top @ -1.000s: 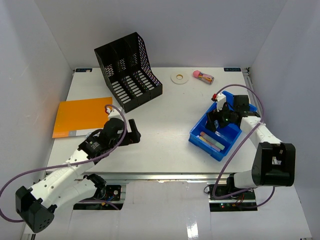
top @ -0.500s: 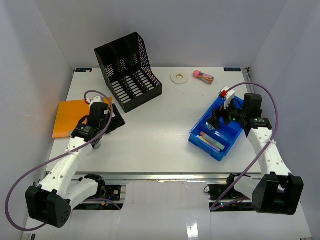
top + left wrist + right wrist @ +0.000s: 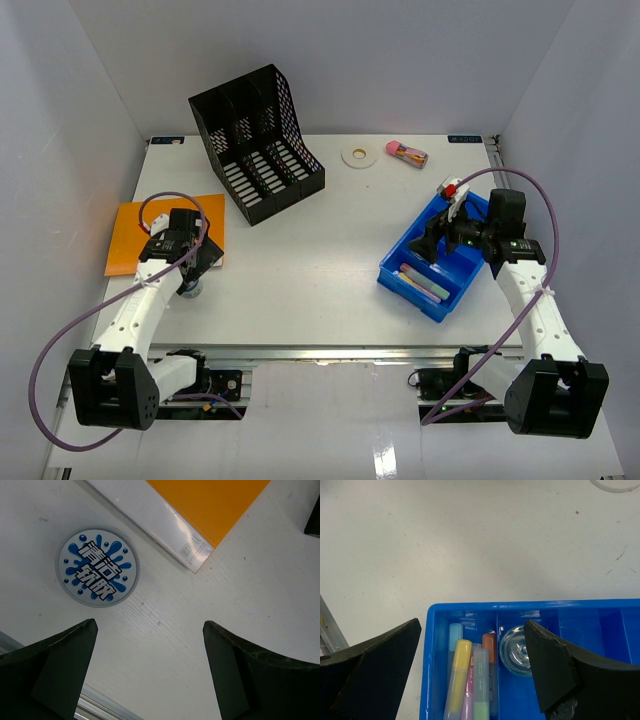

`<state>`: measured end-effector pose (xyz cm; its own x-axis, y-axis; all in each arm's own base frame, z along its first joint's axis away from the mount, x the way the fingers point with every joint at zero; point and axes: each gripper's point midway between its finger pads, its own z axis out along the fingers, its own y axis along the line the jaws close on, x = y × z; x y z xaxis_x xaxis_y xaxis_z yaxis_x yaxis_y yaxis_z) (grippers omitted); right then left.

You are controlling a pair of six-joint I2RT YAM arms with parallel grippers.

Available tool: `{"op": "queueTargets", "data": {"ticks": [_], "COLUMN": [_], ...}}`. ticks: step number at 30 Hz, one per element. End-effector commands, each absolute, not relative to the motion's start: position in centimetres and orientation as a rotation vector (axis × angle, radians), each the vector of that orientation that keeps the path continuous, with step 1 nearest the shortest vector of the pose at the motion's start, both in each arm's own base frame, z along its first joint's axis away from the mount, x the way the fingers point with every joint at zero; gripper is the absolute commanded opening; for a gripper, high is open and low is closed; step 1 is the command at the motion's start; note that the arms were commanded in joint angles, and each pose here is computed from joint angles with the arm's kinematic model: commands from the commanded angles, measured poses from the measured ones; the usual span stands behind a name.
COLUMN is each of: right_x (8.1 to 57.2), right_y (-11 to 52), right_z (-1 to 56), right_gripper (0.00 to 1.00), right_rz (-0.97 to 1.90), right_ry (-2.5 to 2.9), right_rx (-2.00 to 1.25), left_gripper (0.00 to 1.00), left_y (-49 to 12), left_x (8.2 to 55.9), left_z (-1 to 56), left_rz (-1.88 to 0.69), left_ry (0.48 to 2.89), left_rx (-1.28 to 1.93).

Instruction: Organize the desk

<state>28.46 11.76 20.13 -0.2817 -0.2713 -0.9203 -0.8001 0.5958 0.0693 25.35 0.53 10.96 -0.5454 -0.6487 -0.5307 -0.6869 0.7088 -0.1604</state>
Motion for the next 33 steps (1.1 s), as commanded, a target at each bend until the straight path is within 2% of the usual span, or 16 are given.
{"op": "queueTargets", "data": {"ticks": [1, 8, 19, 24, 29, 33], "right_x": [27.7, 27.7, 27.7, 27.7, 27.7, 26.5], "right_y": [12.2, 12.1, 12.1, 12.0, 12.0, 13.0], "right_z": [20.0, 19.9, 19.5, 19.3, 19.1, 19.2], "right_gripper": [0.90, 0.90, 0.90, 0.90, 0.90, 0.90], "right_rz": [0.716, 0.708, 0.722, 0.719, 0.716, 0.802], "right_ry": [1.832, 1.836, 1.844, 1.850, 1.855, 1.806], "right_rx": [-0.866, -0.864, -0.864, -0.861, -0.862, -0.933], "left_gripper": [0.98, 0.98, 0.97, 0.75, 0.45, 0.11], "left_y": [1.9, 3.5, 6.6, 7.0, 6.5, 4.1], "left_x": [24.9, 23.7, 25.9, 26.9, 27.1, 27.3], "left_z": [10.7, 8.9, 7.2, 6.7, 7.4, 9.5], "left_rz": [0.171, 0.298, 0.317, 0.307, 0.248, 0.042], "left_ry": [2.329, 2.354, 2.350, 2.357, 2.352, 2.345], "left_rx": [-1.108, -1.193, -1.254, -1.247, -1.215, -1.120]}}
